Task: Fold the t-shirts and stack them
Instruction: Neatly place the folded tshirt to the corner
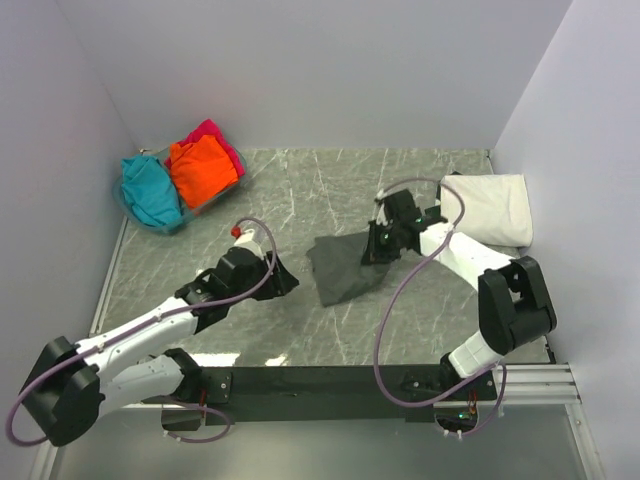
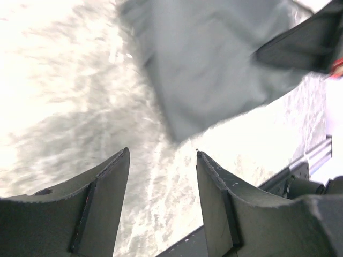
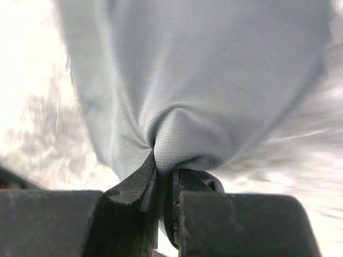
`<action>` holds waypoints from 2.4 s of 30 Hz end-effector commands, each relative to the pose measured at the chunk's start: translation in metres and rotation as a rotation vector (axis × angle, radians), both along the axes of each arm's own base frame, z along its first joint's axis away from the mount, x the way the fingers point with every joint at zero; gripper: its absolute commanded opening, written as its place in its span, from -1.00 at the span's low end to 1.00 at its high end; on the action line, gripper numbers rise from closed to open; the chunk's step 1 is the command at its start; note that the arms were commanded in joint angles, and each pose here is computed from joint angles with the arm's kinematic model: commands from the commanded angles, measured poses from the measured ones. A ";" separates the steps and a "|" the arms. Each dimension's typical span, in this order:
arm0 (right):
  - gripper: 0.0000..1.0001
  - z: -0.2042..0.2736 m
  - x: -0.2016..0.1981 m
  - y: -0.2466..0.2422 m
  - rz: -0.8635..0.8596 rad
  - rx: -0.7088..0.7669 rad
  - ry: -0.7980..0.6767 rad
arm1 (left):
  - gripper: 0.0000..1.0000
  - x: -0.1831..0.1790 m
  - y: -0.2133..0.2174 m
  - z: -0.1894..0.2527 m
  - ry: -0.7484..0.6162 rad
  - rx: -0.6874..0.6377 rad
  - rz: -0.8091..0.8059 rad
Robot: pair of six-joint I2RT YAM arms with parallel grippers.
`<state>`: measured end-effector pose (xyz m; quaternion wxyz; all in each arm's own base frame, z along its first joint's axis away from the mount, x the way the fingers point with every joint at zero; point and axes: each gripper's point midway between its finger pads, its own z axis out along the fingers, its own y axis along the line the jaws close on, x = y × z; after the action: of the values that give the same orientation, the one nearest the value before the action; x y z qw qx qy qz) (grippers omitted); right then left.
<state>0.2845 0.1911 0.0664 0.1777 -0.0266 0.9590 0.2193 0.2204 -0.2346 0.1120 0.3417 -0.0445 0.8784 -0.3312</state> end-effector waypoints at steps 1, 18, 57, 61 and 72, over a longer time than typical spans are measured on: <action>-1.00 0.035 0.031 -0.036 0.010 -0.131 -0.129 | 0.18 0.000 0.024 -0.009 0.003 0.056 0.033; -1.00 0.118 0.156 -0.142 -0.027 -0.324 -0.293 | 0.19 -0.009 0.049 -0.026 0.032 0.075 0.080; -1.00 0.110 0.185 -0.333 -0.420 -0.479 -0.328 | 0.19 -0.011 0.044 -0.038 0.091 0.066 0.072; -0.91 0.102 0.188 -0.340 -0.460 -0.498 -0.315 | 0.19 -0.010 0.045 -0.037 0.091 0.069 0.080; 0.72 0.129 0.169 -0.339 -0.536 -0.504 -0.343 | 0.71 -0.010 0.049 -0.031 0.093 0.076 0.100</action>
<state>0.4588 -0.1438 0.1557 0.3240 0.1306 0.9343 -0.0707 0.1982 -0.1818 0.0572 0.2905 -0.0843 0.9163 -0.2626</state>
